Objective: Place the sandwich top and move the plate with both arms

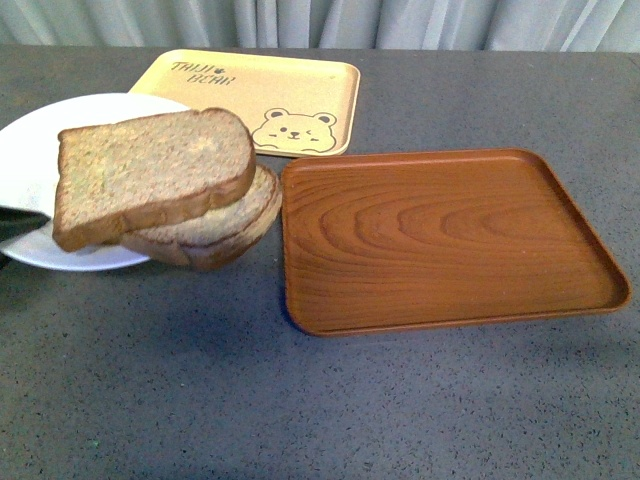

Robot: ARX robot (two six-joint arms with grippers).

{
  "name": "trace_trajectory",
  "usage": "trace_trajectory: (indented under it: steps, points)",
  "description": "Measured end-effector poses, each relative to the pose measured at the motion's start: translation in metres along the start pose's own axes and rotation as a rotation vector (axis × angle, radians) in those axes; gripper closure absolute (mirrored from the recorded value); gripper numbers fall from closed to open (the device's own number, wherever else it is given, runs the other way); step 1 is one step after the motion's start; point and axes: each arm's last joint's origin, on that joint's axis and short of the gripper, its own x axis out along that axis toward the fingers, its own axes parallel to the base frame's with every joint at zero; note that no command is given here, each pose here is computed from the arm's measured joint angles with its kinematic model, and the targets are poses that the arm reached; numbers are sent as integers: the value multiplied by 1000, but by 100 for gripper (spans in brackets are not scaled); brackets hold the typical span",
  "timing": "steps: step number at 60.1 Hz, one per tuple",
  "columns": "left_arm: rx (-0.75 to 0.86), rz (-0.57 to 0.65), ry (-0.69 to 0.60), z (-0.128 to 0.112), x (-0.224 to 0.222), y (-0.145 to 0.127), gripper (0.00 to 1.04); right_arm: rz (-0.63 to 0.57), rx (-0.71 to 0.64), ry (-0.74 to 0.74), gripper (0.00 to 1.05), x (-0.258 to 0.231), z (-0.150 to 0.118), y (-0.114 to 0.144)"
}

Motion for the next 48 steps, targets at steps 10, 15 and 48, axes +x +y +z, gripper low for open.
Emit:
trace_trajectory:
  steps: [10, 15, 48]
  points:
    - [36, -24, 34, 15, 35, -34, 102, 0, 0, 0, 9, 0, 0, 0]
    - [52, -22, 50, 23, 60, -49, 102, 0, 0, 0, 9, 0, 0, 0]
    - [115, 19, 159, 34, 198, -84, 102, 0, 0, 0, 9, 0, 0, 0]
